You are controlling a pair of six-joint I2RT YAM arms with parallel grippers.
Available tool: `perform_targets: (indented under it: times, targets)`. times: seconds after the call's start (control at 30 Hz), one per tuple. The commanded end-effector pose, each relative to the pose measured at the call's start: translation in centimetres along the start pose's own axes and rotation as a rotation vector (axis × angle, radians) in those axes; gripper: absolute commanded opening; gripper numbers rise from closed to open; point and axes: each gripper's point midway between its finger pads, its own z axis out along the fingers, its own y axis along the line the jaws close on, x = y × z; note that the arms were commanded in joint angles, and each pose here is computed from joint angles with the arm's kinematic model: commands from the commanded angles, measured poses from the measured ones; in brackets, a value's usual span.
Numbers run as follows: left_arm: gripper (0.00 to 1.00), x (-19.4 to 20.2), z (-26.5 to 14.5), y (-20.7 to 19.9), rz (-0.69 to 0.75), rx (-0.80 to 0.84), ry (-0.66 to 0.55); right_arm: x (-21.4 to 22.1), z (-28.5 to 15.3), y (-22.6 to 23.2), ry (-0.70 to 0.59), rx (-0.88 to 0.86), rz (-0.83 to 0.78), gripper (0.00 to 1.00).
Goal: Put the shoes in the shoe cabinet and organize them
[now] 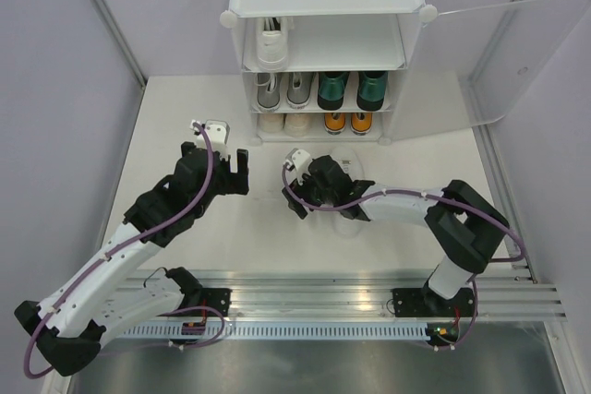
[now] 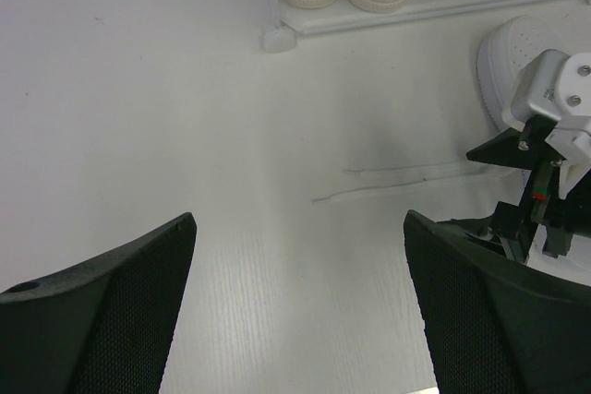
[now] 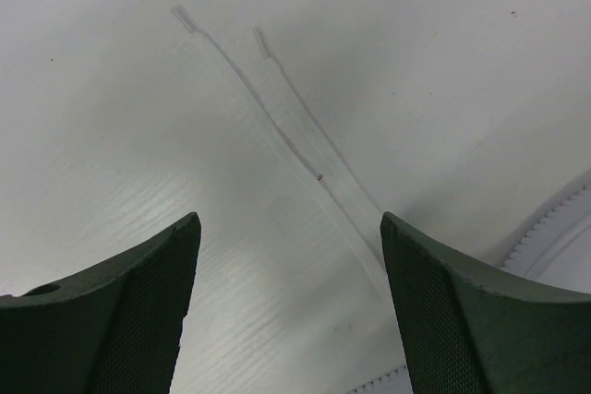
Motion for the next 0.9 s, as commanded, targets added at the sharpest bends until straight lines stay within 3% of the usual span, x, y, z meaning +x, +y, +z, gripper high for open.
perform_targets:
  times: [0.0, 0.87]
  targets:
    - [0.96, -1.0, -0.1, 0.0, -0.003, 0.003, -0.038, -3.8, 1.3, 0.4, -0.117, -0.031, -0.104, 0.83]
    - [0.96, -0.6, 0.1, -0.7, 0.013, 0.036, -0.018, 1.8, 6.1, -1.1, 0.081, 0.01, -0.156, 0.78]
